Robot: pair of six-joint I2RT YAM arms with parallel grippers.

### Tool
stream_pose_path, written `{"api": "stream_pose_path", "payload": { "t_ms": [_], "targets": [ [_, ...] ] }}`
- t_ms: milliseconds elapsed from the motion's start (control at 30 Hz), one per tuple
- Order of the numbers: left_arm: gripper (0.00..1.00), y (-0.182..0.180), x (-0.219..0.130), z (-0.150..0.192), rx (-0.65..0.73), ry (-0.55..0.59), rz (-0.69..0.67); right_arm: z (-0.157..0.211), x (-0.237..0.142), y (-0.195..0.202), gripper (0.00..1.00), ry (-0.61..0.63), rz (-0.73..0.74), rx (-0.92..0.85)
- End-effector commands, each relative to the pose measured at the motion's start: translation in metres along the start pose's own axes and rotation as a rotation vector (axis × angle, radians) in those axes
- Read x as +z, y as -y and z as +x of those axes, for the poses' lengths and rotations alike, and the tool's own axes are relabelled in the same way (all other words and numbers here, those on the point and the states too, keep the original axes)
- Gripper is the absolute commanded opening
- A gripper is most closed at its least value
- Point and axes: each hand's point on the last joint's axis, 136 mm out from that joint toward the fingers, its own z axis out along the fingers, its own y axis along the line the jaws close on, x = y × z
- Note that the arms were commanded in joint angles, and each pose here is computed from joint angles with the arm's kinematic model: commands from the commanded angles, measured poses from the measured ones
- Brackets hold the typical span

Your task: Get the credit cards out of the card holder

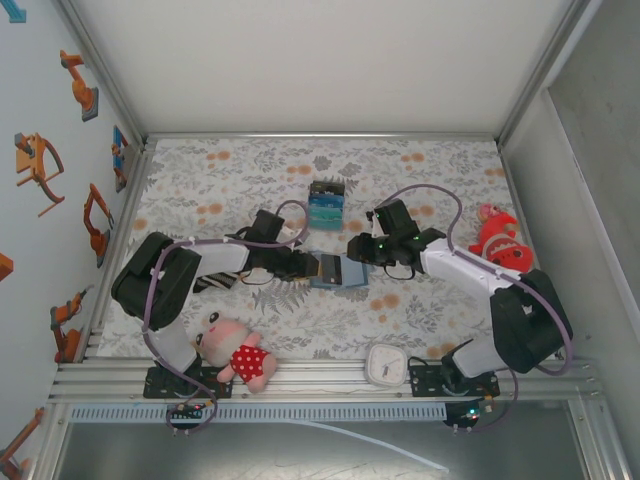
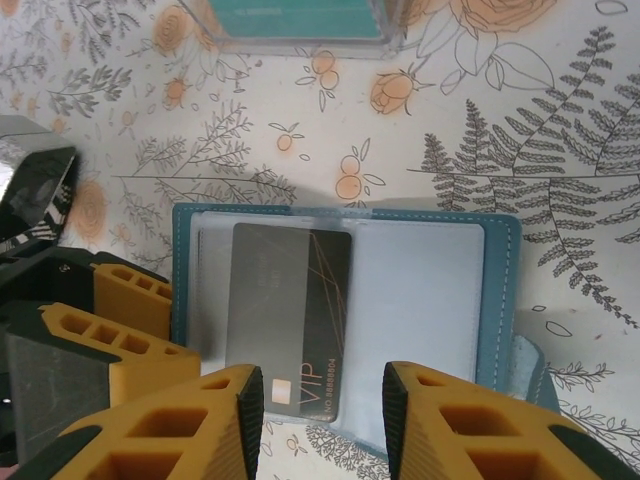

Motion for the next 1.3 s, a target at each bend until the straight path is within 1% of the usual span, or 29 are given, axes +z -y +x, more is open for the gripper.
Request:
{"api": "stream_pose_path", "payload": {
  "t_ms": [0,100,133,233,333,400,467,533,700,933,1167,1267],
  "targets": [
    [0.40,-0.007,-0.013,-0.001,0.033,0.001,-0.084,-0.008,-0.001,-0.011,0.36,0.018,-0.027,0.013],
    [0.43,-0.016,-0.027,-0.005,0.047,0.038,-0.195,-0.003,0.001,-0.009,0.36,0.006,-0.026,0.028],
    [0.44,-0.020,-0.033,-0.007,0.048,0.057,-0.239,-0.002,0.001,-0.009,0.36,0.001,-0.025,0.033],
    [0.44,-0.026,-0.053,-0.014,0.071,0.132,-0.368,0.003,0.002,-0.009,0.35,-0.011,-0.024,0.044],
    [0.44,-0.019,-0.067,-0.021,0.119,0.215,-0.453,0.007,0.001,-0.014,0.32,-0.014,-0.004,0.029],
    [0.44,-0.010,-0.068,-0.025,0.155,0.261,-0.478,0.008,-0.001,-0.019,0.32,-0.005,0.022,0.005],
    [0.41,-0.003,-0.064,-0.027,0.161,0.302,-0.475,0.007,-0.004,-0.027,0.31,0.007,0.026,-0.012],
    [0.39,0.001,-0.057,-0.031,0.146,0.343,-0.438,0.004,-0.006,-0.033,0.31,0.015,0.022,-0.021],
    [0.38,0.009,-0.037,-0.035,0.122,0.380,-0.356,0.001,-0.007,-0.041,0.31,0.016,0.034,-0.046],
    [0.32,0.006,-0.012,-0.029,0.106,0.336,-0.307,0.009,0.012,-0.049,0.28,-0.040,0.021,-0.048],
    [0.27,-0.005,-0.003,-0.022,0.111,0.284,-0.331,0.020,0.037,-0.052,0.25,-0.109,-0.002,-0.036],
    [0.25,-0.009,0.001,-0.018,0.115,0.256,-0.339,0.024,0.045,-0.046,0.24,-0.128,0.015,-0.027]
  ]
}}
